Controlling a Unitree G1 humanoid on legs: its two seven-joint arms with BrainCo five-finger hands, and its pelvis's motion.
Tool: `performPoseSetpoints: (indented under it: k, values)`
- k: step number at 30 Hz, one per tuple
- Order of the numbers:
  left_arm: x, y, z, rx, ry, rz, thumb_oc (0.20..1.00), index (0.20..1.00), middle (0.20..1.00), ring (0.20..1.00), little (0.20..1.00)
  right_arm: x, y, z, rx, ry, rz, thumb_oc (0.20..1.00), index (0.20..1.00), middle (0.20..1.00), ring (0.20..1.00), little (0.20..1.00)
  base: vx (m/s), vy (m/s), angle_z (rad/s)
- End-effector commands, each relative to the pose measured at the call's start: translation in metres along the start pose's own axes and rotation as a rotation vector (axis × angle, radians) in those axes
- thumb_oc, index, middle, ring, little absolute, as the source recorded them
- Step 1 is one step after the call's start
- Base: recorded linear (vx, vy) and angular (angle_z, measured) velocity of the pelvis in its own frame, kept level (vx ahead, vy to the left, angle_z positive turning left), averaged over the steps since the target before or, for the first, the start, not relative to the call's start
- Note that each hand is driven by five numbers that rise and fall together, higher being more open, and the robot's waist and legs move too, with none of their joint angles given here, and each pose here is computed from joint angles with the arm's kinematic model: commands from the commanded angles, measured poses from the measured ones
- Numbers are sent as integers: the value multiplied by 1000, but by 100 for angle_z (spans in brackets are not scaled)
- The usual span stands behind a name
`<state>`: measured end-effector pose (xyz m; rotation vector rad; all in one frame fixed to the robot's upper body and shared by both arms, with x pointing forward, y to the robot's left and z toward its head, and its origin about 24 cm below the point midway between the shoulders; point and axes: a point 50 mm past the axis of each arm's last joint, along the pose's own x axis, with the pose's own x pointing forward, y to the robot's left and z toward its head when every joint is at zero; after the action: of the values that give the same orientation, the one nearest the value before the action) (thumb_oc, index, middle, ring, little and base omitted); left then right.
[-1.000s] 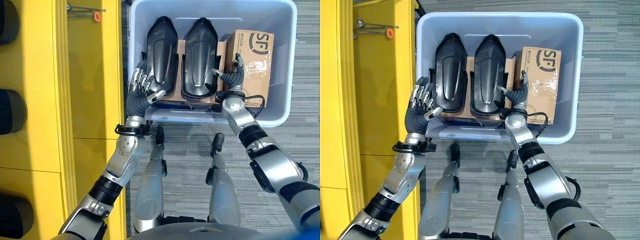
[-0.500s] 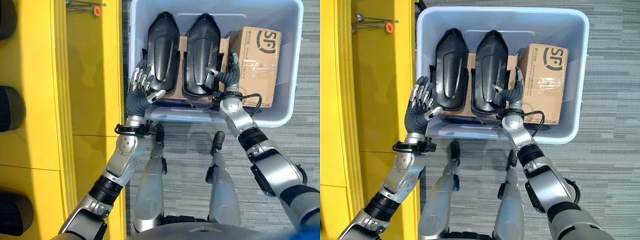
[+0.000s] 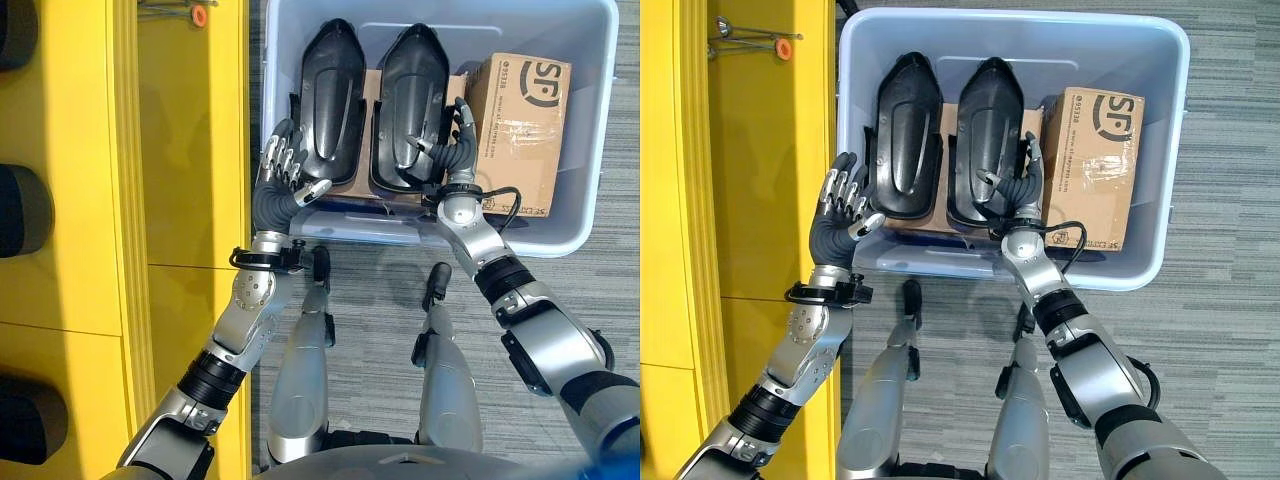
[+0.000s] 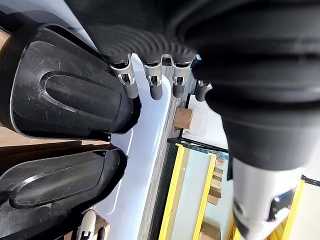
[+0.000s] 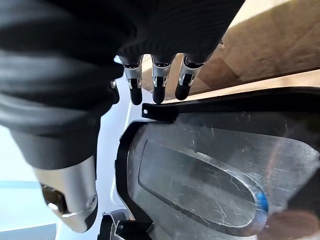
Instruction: Move parts from the plastic box to the shelf.
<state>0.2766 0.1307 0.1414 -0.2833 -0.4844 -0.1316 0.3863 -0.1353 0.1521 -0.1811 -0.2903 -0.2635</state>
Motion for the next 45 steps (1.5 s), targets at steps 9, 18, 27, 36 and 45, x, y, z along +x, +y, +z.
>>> performPoseSetpoints:
  k: [9,18,27,36,45]
  values:
    - [1,-3,26,-6,-126,-57,1000,1000,1000,1000,1000,12,1,11,31,-13,-38,1000,1000,1000,1000,1000,0,0,0]
    - [2,-4,25,-11,-126,-54,1000,1000,1000,1000,1000,16,-12,9,21,-11,-85,1000,1000,1000,1000,1000,0,0,0]
    - [2,-6,27,-18,-134,-64,1000,1000,1000,1000,1000,21,-21,6,7,15,-126,1000,1000,1000,1000,1000,0,0,0]
    - [1,-3,27,-10,-133,-54,1000,1000,1000,1000,1000,25,-22,6,-2,34,-140,1000,1000,1000,1000,1000,0,0,0]
    - [0,-3,29,-9,-136,-60,1000,1000,1000,1000,1000,35,-31,9,-34,56,-182,1000,1000,1000,1000,1000,0,0,0]
